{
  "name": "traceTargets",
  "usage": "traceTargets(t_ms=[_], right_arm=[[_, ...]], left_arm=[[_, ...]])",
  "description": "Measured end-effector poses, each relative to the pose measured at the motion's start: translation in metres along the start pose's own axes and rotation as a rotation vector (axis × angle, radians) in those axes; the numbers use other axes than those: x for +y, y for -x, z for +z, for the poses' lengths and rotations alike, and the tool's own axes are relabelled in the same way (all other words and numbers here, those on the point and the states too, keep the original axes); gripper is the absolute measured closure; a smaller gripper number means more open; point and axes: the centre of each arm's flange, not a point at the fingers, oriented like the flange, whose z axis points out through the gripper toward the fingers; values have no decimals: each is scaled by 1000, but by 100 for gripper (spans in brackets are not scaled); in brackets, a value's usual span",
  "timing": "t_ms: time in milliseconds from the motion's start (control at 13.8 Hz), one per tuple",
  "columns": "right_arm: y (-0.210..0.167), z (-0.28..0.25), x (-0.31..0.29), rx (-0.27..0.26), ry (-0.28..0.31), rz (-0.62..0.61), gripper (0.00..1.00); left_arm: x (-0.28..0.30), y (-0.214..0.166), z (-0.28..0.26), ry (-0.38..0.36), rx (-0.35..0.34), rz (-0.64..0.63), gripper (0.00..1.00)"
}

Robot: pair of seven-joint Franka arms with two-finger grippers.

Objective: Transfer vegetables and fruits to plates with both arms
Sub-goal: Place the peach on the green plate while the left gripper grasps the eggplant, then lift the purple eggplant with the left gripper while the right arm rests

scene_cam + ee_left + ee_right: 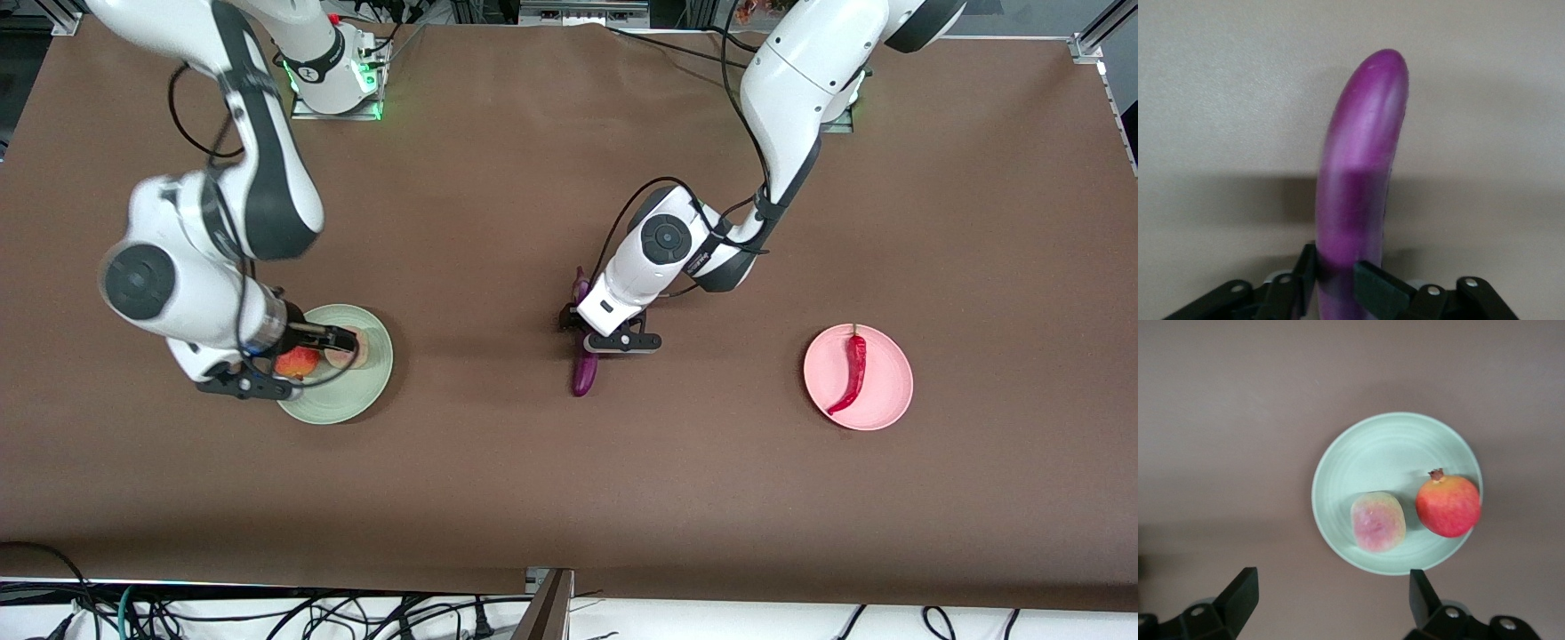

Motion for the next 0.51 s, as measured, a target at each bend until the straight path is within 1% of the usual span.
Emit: traceTargets(t_ms=[73,145,218,291,363,436,508], right_arm=[[9,-35,6,24,-12,-1,0],[21,-65,12,32,-22,-1,0],[35,-91,20,27,-23,-3,0],[51,-116,28,22,-15,-7,0],[66,-138,37,24,-7,-10,0],[80,-155,45,30,0,-12,0],[91,-165,53,36,3,-14,0]], left_arm=[[0,-3,-2,2,5,-11,73],[3,-6,-6,12,13,-26,69],[6,-9,-9,21,18,-41,61],[9,-10,-9,27,17,-52,54],[11,-10,-7,31,14,-57,54],[12,-9,-4,32,11,-59,49],[13,-9,-1,32,10,-63,46]])
